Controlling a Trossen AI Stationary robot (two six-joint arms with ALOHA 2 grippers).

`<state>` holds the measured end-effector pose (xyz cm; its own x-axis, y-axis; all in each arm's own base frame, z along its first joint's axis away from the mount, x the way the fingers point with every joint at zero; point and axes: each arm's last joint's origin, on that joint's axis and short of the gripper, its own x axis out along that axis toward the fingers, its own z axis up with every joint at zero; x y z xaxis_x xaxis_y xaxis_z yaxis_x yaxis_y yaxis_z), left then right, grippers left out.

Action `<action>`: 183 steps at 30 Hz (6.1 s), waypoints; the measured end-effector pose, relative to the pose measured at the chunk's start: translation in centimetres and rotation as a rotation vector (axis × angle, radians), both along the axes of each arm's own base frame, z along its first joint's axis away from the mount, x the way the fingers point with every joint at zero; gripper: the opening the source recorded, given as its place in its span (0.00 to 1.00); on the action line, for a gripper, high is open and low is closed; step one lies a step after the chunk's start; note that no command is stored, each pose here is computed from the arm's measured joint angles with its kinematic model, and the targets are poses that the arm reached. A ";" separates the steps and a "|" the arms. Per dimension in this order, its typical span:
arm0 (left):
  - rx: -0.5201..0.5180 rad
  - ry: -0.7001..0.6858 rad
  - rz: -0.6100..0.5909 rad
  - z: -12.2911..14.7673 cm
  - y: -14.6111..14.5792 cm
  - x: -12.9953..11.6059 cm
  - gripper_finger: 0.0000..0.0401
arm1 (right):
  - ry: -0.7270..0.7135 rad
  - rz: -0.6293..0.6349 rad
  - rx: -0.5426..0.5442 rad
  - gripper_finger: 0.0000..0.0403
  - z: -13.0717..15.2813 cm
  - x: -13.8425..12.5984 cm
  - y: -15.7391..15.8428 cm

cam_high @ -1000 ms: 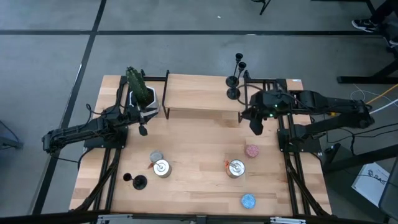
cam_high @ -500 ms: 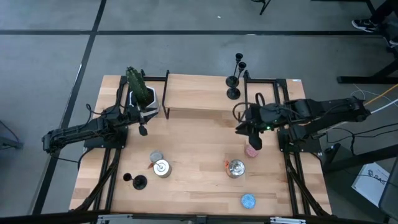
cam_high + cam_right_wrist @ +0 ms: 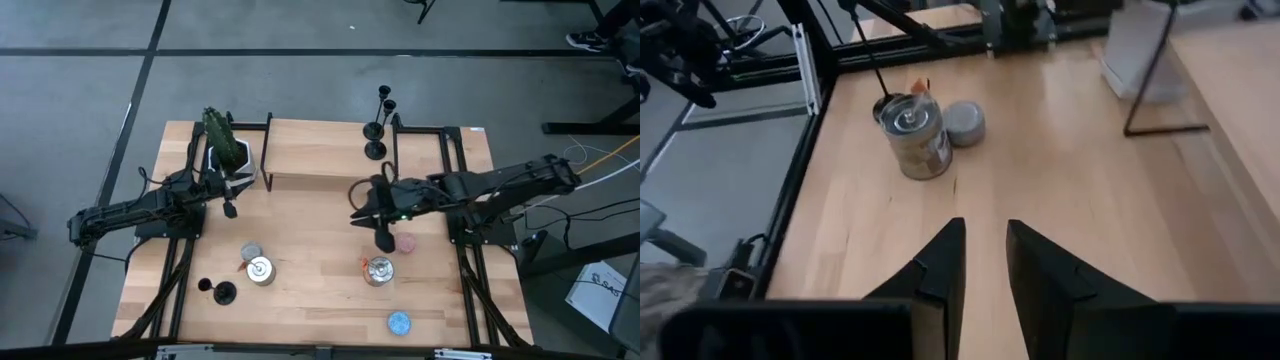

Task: Pick & Place candle stick holders
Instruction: Align the black candle holder with the other black candle holders on the shelf

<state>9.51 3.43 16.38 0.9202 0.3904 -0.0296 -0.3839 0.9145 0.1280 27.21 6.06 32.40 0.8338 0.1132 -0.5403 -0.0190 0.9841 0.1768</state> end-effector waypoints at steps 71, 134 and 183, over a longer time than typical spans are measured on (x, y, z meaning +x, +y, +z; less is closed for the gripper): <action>-0.018 -0.009 -0.001 0.0 0.0 0.0 0.22 | -0.222 0.237 -0.032 0.19 -3.2 5.8 4.9; -0.449 0.647 -0.837 18.9 -11.0 1.9 0.41 | -0.172 0.419 -0.029 0.19 -3.7 4.0 8.8; -0.577 0.845 -0.269 5.5 -23.2 -1.1 0.45 | -0.189 0.524 -0.218 0.19 -4.1 3.8 8.8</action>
